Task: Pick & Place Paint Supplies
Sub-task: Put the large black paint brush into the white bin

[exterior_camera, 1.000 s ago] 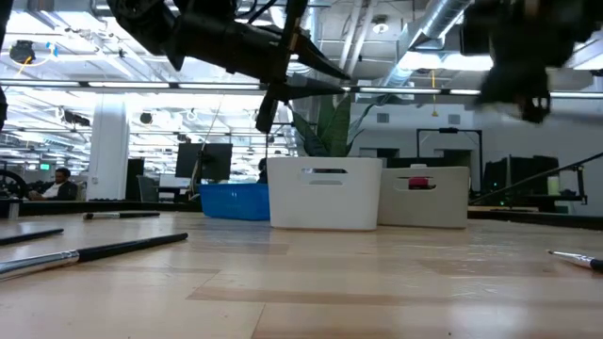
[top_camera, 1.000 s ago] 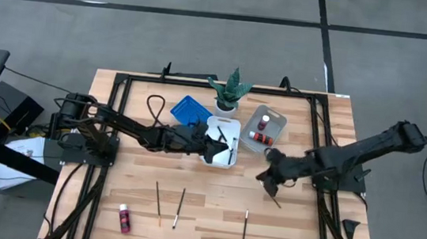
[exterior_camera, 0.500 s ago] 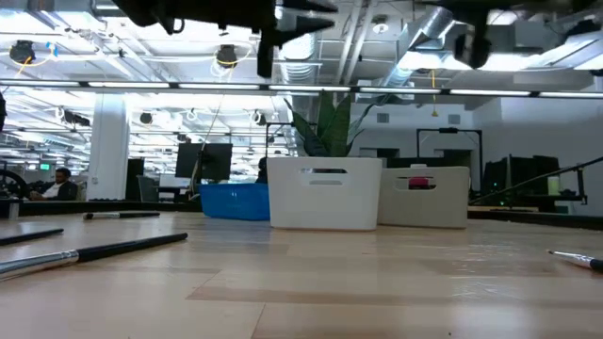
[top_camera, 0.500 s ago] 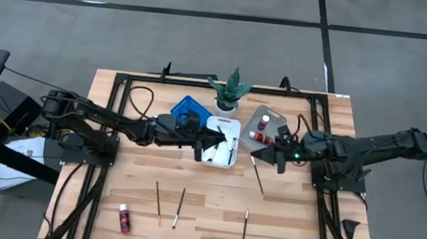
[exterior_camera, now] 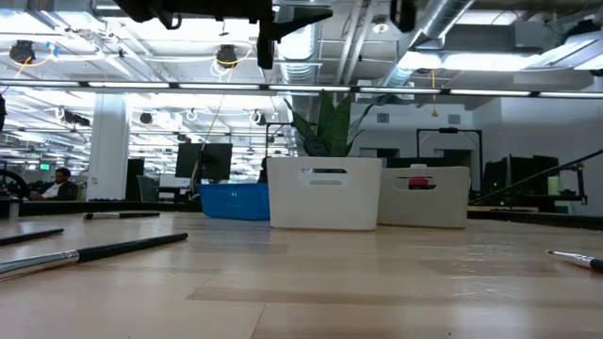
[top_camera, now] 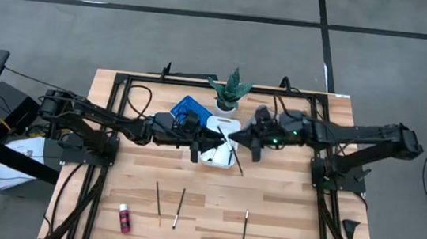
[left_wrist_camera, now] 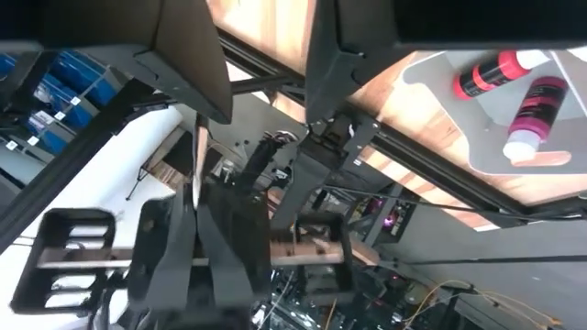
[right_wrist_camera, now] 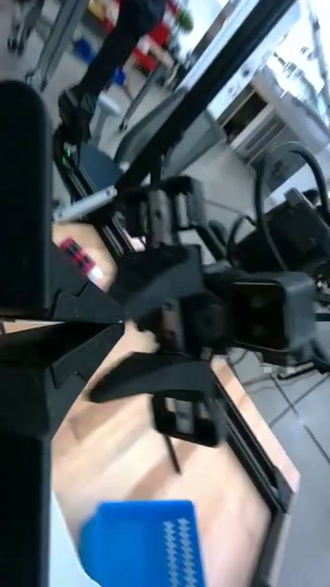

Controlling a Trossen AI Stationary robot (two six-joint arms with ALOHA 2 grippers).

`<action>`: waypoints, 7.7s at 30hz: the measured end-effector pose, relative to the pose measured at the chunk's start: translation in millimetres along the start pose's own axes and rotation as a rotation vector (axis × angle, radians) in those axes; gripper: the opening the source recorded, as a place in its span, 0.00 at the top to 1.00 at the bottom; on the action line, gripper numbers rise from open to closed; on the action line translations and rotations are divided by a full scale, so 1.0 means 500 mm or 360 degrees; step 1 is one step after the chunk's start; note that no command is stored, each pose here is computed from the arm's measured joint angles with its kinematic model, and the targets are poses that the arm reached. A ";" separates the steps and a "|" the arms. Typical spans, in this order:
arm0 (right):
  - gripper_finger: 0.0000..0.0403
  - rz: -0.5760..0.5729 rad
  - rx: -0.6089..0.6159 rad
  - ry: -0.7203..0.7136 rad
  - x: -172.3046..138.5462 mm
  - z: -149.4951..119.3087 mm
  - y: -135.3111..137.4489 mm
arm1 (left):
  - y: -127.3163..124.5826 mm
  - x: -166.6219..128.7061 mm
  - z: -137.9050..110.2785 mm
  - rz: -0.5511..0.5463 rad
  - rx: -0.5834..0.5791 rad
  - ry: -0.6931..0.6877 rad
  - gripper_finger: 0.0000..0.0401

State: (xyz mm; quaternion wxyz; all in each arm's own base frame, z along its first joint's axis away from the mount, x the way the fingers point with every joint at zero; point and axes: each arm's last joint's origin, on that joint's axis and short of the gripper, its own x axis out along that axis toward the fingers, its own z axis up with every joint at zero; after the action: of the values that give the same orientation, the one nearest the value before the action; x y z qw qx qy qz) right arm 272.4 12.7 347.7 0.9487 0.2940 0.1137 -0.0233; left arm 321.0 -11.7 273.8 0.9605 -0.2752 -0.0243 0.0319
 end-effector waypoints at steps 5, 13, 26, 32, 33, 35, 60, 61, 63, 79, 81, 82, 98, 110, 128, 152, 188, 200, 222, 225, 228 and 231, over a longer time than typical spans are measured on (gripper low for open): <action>1.00 -0.0031 -0.0105 0.0022 0.029 0.048 0.014 | -0.006 0.000 0.001 -0.0112 0.0013 0.0027 0.57; 1.00 -0.0045 -0.0155 0.0064 0.052 0.083 0.020 | -0.010 -0.001 0.004 -0.0183 0.0043 0.0030 0.53; 1.00 -0.0069 -0.0148 0.0119 0.094 0.071 0.010 | -0.012 -0.002 0.010 -0.0233 0.0087 0.0006 0.62; 1.00 -0.0077 -0.0145 0.0079 0.088 0.084 0.003 | -0.012 -0.001 0.009 -0.0231 0.0088 0.0014 0.70; 1.00 -0.0077 -0.0144 0.0081 0.088 0.084 0.002 | -0.012 -0.001 0.009 -0.0231 0.0088 0.0014 0.71; 1.00 -0.0062 -0.0141 0.0089 0.088 0.086 -0.001 | -0.012 -0.001 0.009 -0.0231 0.0088 0.0014 0.74; 0.99 -0.0058 -0.0130 0.0104 0.088 0.083 0.001 | -0.005 -0.001 0.006 -0.0193 0.0092 0.0046 0.98; 0.97 -0.0059 -0.0115 0.0104 0.088 0.083 0.001 | -0.005 -0.001 0.006 -0.0194 0.0093 0.0047 0.98; 0.94 -0.0060 -0.0104 0.0101 0.088 0.084 0.001 | -0.005 -0.001 0.006 -0.0194 0.0094 0.0046 0.98; 0.53 -0.0069 -0.0111 0.0078 0.088 0.088 -0.003 | -0.001 -0.001 0.000 -0.0167 0.0099 0.0103 0.98; 0.51 -0.0071 -0.0110 0.0076 0.084 0.089 -0.002 | 0.000 -0.001 -0.003 -0.0155 0.0100 0.0123 0.98; 0.51 -0.0077 -0.0110 0.0066 0.083 0.091 -0.003 | 0.001 -0.001 -0.005 -0.0146 0.0102 0.0138 0.98; 0.55 -0.0110 -0.0173 0.0088 0.065 0.097 -0.008 | 0.042 -0.034 -0.002 0.0309 0.0178 0.0367 0.98; 0.57 -0.0094 -0.0192 0.0073 0.059 0.101 -0.005 | 0.080 -0.017 -0.015 0.0412 -0.0097 0.0398 0.99; 0.57 -0.0046 -0.0242 0.0115 0.061 0.087 0.013 | 0.187 0.046 -0.118 0.0664 -0.0379 0.0464 0.99; 0.57 -0.0026 -0.0241 0.0134 0.061 0.080 0.022 | 0.196 0.048 -0.126 0.0680 -0.0401 0.0479 0.89; 0.57 0.0020 -0.0206 0.0134 0.054 0.083 0.026 | 0.194 0.050 -0.122 0.0678 -0.0418 0.0437 0.61; 0.57 0.0023 -0.0211 0.0126 0.048 0.086 0.027 | 0.202 0.059 -0.068 0.0615 -0.0423 0.0065 0.55; 0.57 0.0029 -0.0253 0.0079 -0.001 0.105 0.036 | 0.146 -0.061 -0.069 0.1093 -0.0707 0.0757 0.84; 0.57 0.0027 -0.0254 0.0082 -0.002 0.104 0.036 | 0.163 -0.050 -0.091 0.1196 -0.0823 0.0722 0.87; 0.57 0.0017 -0.0261 0.0090 -0.002 0.103 0.035 | 0.173 -0.039 -0.108 0.1228 -0.0890 0.0709 0.86; 0.57 0.0016 -0.0270 0.0094 -0.002 0.103 0.035 | 0.177 -0.030 -0.123 0.1210 -0.0893 0.0724 0.81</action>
State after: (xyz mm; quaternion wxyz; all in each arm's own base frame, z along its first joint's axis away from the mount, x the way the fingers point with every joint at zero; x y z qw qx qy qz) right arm 283.7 -1.9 398.7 0.9666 0.2137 0.1417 -0.0003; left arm 305.9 29.9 174.4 0.7514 -0.5114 0.2789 0.3099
